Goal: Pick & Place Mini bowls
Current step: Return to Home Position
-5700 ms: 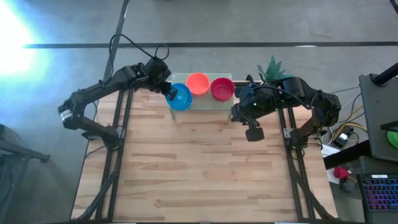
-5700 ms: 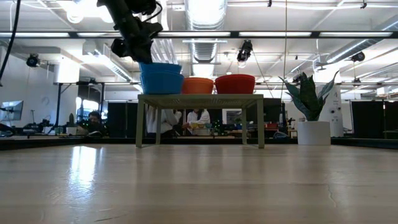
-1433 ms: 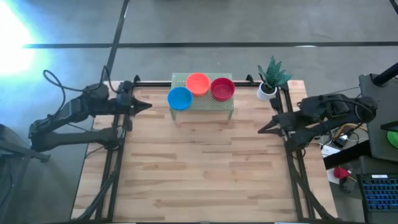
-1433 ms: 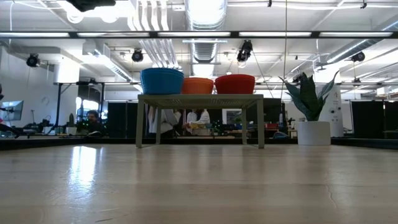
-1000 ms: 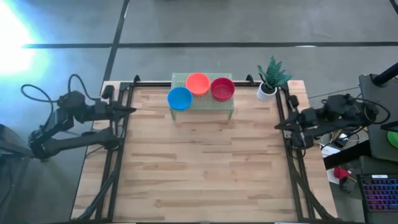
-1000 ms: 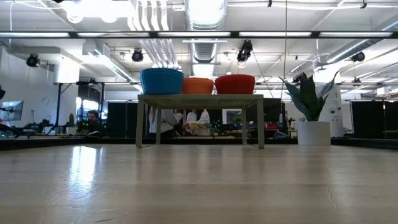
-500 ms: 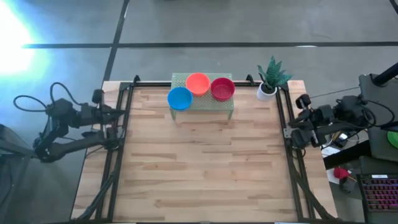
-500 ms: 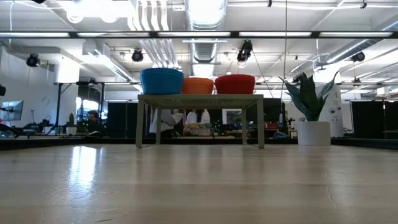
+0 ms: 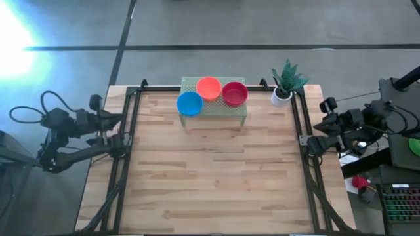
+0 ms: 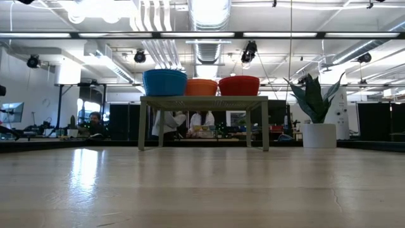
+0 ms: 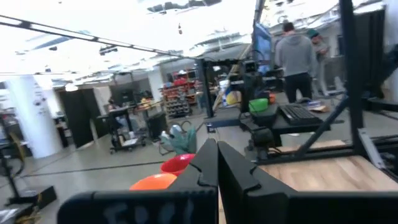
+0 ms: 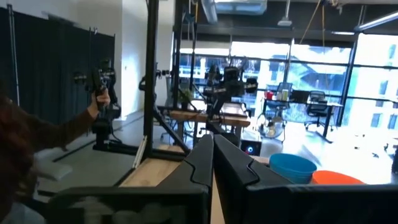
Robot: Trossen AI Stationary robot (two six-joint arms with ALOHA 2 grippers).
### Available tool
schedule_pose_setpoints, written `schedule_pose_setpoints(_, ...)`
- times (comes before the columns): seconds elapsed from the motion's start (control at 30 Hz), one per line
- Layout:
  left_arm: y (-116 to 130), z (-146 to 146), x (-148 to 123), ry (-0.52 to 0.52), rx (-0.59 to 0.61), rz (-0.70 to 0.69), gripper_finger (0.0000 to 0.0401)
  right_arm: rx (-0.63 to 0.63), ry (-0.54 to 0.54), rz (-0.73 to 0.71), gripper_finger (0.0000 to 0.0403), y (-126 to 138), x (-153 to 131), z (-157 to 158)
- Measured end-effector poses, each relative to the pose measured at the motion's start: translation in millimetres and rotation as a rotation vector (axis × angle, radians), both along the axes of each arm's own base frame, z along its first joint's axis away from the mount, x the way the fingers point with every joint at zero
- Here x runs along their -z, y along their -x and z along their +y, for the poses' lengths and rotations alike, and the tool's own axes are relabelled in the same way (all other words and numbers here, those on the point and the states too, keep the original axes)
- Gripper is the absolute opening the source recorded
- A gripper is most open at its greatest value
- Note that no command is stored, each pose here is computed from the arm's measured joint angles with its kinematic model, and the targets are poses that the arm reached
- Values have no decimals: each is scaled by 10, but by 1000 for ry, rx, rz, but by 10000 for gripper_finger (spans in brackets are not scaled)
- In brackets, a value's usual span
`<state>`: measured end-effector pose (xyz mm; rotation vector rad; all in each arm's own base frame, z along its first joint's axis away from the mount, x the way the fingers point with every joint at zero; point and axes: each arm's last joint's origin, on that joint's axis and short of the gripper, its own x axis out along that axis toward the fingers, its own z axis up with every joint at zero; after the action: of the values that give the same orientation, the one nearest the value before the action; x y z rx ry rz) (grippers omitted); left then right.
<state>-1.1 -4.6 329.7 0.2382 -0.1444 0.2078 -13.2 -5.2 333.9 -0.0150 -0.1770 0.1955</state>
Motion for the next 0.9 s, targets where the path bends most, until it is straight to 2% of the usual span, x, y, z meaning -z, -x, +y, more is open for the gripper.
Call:
schedule_pose_setpoints(0.27, 15, 5, 2, 17, -29, -31, 0, 0, 24, 23, 8, -59, 56, 16)
schedule_pose_setpoints(0.47, -84, 39, 37, 68, -13, -96, 0, 31, 18, 39, 8, -199, 156, 43)
schedule_pose_setpoints(0.6, -209, 82, 157, 88, -9, -90, 0, 82, 22, 80, 8, -319, 282, 60)
schedule_pose_setpoints(0.9, -505, 180, 548, 143, 5, -35, 0, 78, -4, 105, 8, -593, 624, 132)
